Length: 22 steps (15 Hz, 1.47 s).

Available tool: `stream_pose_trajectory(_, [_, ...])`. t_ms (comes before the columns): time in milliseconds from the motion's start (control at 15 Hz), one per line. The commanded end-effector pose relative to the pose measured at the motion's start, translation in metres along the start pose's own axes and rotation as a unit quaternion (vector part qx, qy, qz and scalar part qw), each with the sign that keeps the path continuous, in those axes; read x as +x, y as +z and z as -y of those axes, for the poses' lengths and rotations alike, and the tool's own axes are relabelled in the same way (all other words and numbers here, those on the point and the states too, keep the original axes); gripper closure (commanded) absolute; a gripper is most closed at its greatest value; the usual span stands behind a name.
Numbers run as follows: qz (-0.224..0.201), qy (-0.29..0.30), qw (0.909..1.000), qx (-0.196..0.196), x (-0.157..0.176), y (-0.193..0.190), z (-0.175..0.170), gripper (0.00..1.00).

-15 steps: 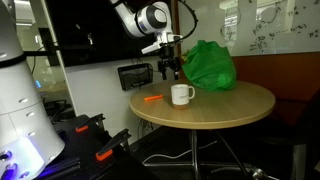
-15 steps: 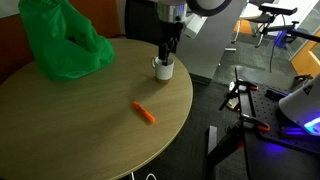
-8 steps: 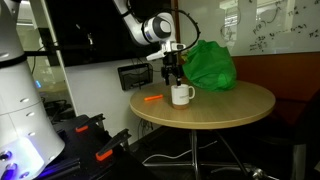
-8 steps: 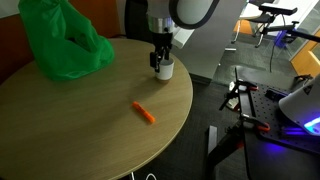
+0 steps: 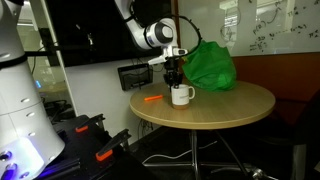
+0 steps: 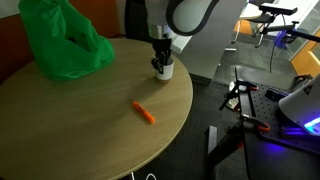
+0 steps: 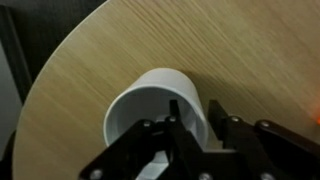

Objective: Move the mug closer to the orange sharpie

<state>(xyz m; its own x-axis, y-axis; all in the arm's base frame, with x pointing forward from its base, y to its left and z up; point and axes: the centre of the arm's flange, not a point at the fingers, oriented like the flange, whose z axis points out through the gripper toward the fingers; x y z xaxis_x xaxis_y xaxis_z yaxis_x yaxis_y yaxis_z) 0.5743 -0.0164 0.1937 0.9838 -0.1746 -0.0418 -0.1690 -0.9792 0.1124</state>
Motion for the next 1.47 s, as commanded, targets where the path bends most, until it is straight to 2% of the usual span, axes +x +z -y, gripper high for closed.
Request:
stream_pose_trajectory(0, [-0.010, 0.010, 0.9999, -0.003, 0.002, 0.003, 0.002, 0.91])
stream_pose_trajectory(67, [-0.013, 0.011, 0.9999, -0.004, 0.002, 0.002, 0.003, 0.98])
stream_pose_trajectory(133, [-0.014, 0.011, 0.9998, -0.002, 0.002, 0.001, 0.004, 1.00])
stream_pose_trajectory(400, [-0.020, 0.005, 0.9998, -0.003, -0.007, -0.008, 0.007, 0.98])
stream_pose_trajectory(533, [-0.028, -0.003, 0.9995, 0.011, -0.015, -0.017, 0.013, 0.98])
stream_pose_trajectory(867, [-0.063, -0.017, 0.9967, 0.048, -0.046, -0.043, 0.051, 0.98])
stream_pose_trajectory(1267, [-0.096, -0.038, 0.9907, 0.089, -0.083, -0.044, 0.088, 0.98])
stream_pose_trajectory(1400, [-0.092, -0.040, 0.9912, 0.087, -0.088, -0.039, 0.094, 0.98])
